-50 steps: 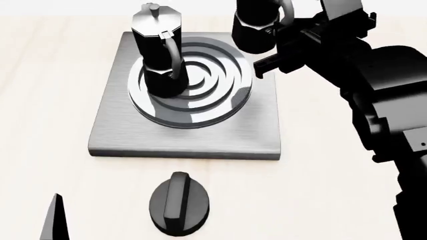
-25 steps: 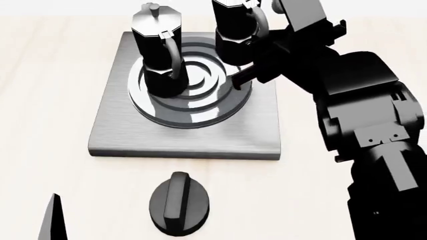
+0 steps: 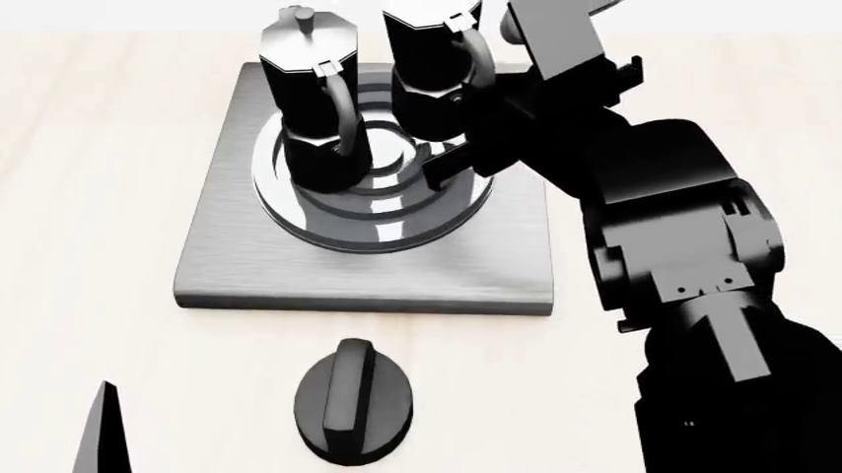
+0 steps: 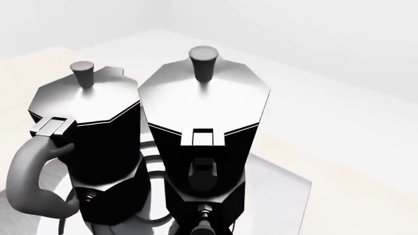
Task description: Put both moka pots on the stove.
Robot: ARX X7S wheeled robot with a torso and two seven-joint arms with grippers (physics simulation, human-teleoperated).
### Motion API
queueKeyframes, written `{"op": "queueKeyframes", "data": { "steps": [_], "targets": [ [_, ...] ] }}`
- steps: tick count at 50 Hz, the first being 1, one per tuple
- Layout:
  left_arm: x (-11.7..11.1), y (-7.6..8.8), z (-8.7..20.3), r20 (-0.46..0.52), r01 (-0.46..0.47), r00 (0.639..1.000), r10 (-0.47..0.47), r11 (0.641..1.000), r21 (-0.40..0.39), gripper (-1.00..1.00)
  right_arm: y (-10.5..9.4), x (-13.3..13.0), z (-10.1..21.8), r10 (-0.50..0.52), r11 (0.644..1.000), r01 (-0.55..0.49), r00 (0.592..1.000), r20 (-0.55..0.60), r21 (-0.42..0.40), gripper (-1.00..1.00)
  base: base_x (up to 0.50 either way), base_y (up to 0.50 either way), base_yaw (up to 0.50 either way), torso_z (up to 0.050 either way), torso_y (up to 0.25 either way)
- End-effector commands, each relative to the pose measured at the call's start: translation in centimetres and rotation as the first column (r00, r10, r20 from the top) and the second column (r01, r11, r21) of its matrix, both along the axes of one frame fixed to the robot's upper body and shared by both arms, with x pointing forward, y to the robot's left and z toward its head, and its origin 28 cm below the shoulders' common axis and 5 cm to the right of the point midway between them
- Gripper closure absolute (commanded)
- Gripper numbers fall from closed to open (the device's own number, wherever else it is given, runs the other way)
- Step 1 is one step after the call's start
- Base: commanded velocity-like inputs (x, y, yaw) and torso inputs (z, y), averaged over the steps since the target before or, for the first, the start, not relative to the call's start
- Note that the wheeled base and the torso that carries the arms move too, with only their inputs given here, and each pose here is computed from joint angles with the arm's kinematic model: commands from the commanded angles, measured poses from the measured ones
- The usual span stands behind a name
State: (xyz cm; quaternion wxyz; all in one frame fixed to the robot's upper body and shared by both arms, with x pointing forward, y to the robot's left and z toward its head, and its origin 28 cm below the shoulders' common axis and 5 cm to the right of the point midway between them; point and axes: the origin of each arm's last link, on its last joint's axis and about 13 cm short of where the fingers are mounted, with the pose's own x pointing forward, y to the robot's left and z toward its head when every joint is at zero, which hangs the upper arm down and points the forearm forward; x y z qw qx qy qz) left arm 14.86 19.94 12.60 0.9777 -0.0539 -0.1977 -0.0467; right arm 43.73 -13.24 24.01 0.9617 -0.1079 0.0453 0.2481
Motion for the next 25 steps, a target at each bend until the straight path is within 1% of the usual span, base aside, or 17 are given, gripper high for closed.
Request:
{"op": "queueKeyframes", "data": {
  "steps": [1, 25],
  "targets": [
    [0.1, 0.0, -0.2, 0.000, 0.000, 1.000, 0.000, 1.000, -0.001, -1.00, 0.6, 0.1, -0.2, 0.010, 0.998, -0.011, 1.000, 0.019, 0.064, 1.00, 0.00, 0.00, 0.00, 0.000, 0.000],
    [0.0, 0.0, 0.0, 0.000, 0.000, 1.000, 0.000, 1.000, 0.000, -1.00, 0.8, -0.1, -1.9, 0.010, 0.997, -0.009, 1.000, -0.007, 0.077, 1.00, 0.00, 0.00, 0.00, 0.000, 0.001]
  ]
}}
